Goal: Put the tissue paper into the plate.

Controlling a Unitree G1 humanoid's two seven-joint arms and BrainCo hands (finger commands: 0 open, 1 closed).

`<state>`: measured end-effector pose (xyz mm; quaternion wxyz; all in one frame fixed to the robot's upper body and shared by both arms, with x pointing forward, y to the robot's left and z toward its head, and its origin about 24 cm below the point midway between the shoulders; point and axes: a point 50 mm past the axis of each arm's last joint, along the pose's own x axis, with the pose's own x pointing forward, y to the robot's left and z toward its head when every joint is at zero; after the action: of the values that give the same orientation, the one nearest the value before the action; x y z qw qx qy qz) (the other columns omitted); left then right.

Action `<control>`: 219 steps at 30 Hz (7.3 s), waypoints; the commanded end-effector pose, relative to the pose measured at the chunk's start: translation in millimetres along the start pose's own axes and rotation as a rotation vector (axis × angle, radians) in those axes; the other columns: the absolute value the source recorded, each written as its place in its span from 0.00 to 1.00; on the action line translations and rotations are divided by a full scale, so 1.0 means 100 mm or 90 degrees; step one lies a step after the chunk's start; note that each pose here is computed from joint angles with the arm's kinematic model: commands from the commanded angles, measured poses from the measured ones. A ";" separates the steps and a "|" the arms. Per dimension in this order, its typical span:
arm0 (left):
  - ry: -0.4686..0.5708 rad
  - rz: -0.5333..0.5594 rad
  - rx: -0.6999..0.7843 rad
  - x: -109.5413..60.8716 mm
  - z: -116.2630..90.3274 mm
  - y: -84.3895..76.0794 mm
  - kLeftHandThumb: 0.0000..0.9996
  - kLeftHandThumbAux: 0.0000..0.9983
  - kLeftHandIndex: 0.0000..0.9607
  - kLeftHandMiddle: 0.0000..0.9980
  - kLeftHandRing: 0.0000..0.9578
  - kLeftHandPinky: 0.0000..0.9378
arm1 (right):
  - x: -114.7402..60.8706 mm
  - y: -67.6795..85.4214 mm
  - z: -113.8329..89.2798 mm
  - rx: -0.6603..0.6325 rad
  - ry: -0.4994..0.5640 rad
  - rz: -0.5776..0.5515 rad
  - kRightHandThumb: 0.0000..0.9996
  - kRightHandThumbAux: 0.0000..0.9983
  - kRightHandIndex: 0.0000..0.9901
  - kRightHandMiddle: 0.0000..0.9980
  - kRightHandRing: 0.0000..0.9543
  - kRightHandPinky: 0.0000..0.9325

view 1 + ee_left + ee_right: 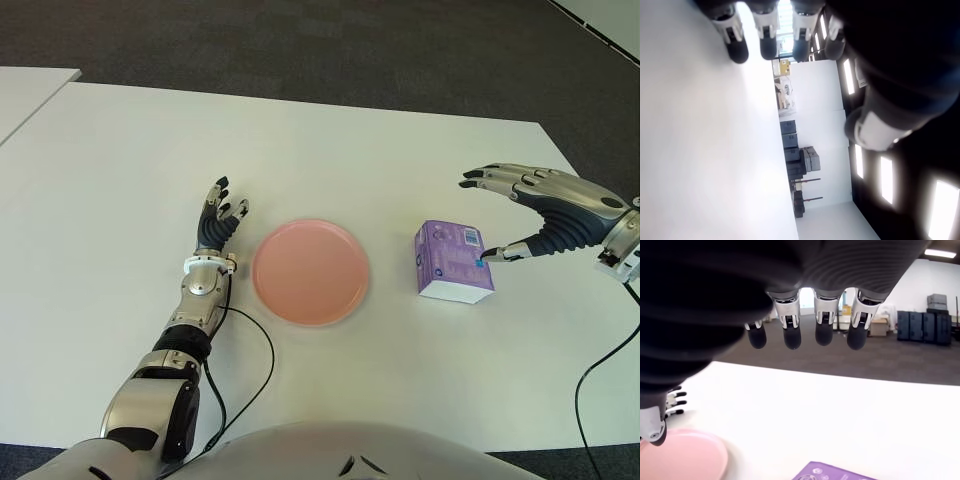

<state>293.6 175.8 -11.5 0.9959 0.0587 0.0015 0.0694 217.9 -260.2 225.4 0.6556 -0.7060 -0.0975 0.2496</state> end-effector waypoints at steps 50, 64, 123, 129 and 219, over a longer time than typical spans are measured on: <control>0.057 0.020 -0.006 -0.08 -0.19 0.11 0.15 0.65 0.04 0.02 0.02 0.05 | 0.34 0.44 0.05 0.088 -0.022 0.063 0.09 0.45 0.00 0.00 0.00 0.00; 0.058 0.027 -0.014 -0.10 -0.21 0.14 0.18 0.64 0.03 0.02 0.03 0.08 | 0.30 0.55 -0.04 0.092 0.023 0.060 0.05 0.43 0.00 0.00 0.00 0.00; 0.057 0.020 0.011 -0.09 -0.20 0.16 0.18 0.60 0.03 0.03 0.03 0.06 | 0.20 1.01 -0.08 0.137 0.040 0.073 0.03 0.43 0.00 0.00 0.00 0.00; 0.054 0.018 0.010 -0.10 -0.19 0.15 0.18 0.60 0.02 0.03 0.03 0.06 | 0.21 1.01 -0.07 0.142 0.034 0.080 0.04 0.43 0.00 0.00 0.00 0.00; 0.057 0.031 0.026 -0.17 -0.21 0.23 0.18 0.61 0.04 0.03 0.02 0.05 | 0.57 2.15 -0.14 0.020 0.115 0.148 0.19 0.50 0.01 0.00 0.00 0.00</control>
<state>286.1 194.7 -10.4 0.9939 0.0651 -0.0037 0.0893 249.3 -283.9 72.1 0.6732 -0.7078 -0.0016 0.2139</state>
